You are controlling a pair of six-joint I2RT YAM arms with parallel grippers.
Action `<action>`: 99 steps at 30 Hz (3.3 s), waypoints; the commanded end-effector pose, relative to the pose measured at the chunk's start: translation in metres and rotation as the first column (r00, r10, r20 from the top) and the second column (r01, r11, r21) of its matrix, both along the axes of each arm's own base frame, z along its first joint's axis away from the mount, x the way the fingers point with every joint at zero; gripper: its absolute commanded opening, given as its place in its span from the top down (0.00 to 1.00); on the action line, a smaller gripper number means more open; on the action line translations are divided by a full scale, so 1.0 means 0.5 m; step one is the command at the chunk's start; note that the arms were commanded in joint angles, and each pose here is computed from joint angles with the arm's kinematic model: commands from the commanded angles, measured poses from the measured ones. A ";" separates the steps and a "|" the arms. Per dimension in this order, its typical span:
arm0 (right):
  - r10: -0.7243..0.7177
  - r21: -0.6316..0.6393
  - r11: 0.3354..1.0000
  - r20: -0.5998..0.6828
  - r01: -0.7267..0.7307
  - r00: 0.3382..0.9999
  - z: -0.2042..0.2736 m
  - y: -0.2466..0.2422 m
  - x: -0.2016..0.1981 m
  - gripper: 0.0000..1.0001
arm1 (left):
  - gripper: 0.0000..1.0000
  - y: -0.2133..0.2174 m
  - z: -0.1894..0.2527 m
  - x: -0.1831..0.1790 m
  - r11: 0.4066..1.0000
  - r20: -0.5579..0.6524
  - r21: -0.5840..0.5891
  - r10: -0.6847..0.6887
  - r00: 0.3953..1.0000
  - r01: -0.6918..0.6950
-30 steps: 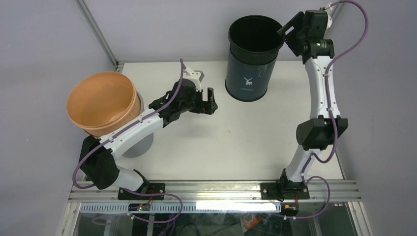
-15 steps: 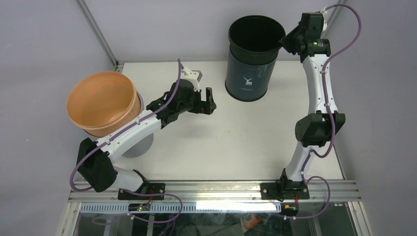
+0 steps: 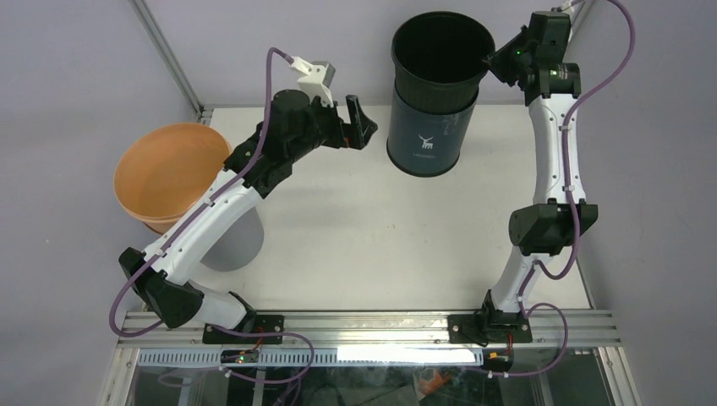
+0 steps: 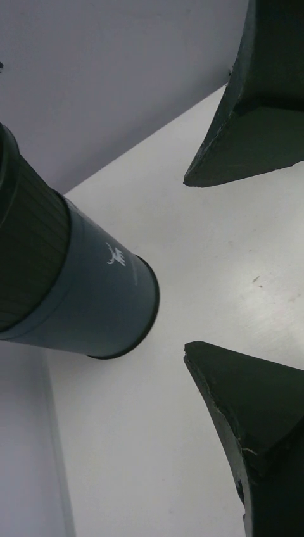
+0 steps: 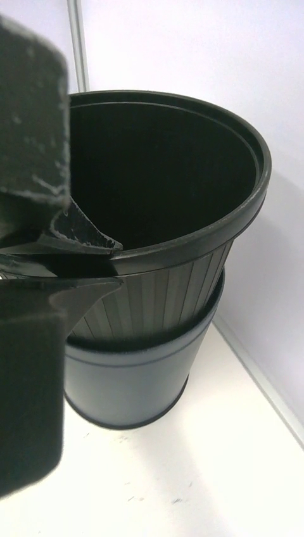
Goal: Turn the large container upside down
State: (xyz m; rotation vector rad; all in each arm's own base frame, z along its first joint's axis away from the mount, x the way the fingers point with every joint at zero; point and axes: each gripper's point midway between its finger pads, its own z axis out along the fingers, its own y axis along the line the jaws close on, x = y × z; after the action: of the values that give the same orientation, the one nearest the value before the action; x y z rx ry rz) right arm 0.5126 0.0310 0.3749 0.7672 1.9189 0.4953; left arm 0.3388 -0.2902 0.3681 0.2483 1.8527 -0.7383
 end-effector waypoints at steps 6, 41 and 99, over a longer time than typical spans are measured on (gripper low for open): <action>0.074 0.092 0.987 0.480 -0.134 0.874 0.379 0.055 -0.123 1.00 | 0.01 -0.003 0.039 0.029 1.000 0.028 -0.012 -0.004 1.000 0.004; 0.606 -0.057 0.765 0.400 -0.641 0.688 0.325 0.301 -0.388 1.00 | 0.01 0.390 0.168 0.107 0.854 -0.020 -0.217 0.480 0.877 -0.473; 0.024 -0.226 0.973 -0.085 -0.043 0.996 -0.026 -0.057 -0.385 0.09 | 0.12 -0.213 -0.096 -0.263 0.867 -0.177 0.388 -0.263 0.948 0.313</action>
State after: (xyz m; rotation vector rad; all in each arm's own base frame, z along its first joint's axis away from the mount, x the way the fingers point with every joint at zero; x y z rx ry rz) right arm 0.3296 -0.0114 0.3411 0.6905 2.0716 0.1556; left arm 0.2198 -0.3955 0.3663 0.7759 1.9554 -0.7078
